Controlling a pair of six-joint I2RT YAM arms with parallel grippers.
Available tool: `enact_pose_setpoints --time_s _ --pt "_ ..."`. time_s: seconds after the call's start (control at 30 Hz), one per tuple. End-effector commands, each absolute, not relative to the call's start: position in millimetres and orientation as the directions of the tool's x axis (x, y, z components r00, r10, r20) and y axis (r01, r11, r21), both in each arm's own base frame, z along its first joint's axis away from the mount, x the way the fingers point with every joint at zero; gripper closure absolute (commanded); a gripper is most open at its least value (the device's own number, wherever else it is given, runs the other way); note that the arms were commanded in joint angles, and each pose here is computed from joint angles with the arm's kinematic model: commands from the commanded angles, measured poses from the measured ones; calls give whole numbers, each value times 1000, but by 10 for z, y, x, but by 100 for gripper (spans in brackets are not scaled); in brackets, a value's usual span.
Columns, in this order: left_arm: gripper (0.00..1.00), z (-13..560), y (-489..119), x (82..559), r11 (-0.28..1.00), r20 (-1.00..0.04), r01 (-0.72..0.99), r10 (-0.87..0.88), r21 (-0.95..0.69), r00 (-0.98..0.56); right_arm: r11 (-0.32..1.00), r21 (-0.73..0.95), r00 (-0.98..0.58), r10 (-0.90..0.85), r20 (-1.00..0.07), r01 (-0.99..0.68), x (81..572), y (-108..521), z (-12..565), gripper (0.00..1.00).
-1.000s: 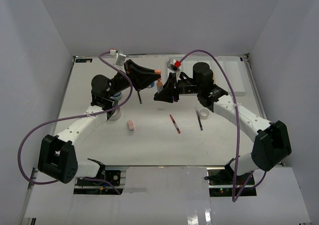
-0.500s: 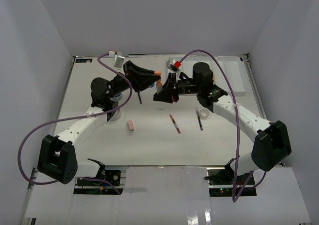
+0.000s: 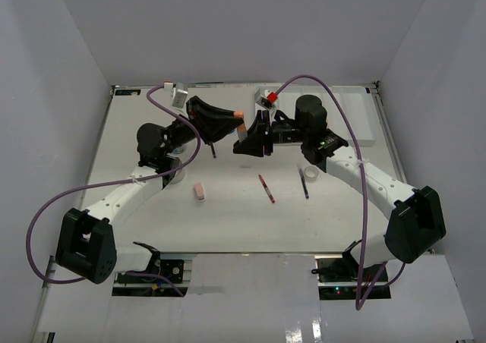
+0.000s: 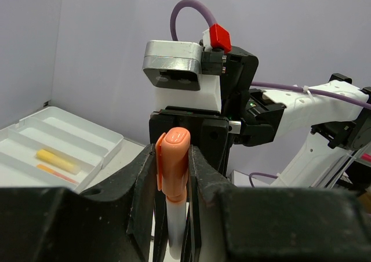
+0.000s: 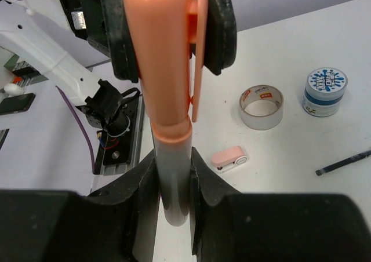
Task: Sort the stationery into containers
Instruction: Close the pen cap on the pen.
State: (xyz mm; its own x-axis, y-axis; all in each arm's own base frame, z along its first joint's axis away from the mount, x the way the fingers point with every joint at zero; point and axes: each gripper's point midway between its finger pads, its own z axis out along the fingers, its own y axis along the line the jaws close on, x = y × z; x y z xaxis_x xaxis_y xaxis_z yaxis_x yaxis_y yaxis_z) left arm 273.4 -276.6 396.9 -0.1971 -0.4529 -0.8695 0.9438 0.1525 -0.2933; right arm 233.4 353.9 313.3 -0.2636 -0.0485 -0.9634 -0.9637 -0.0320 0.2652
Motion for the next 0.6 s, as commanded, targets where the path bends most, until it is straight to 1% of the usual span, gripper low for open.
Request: enact_pose_setpoints --time_s 0.0,0.3,0.57 --pt "79 3943 -2769 2579 119 -883 955 -425 -271 -198 -63 139 -142 50 -989 -988 2274 3498 3574 92" --pt "77 3897 -2781 2538 89 -875 955 -432 -284 -219 -64 127 -132 82 -988 -990 2287 3506 3659 92" --pt "72 3866 -2792 2556 102 -872 947 -429 -304 -234 -35 118 -121 103 -987 -992 2376 3541 3688 92"
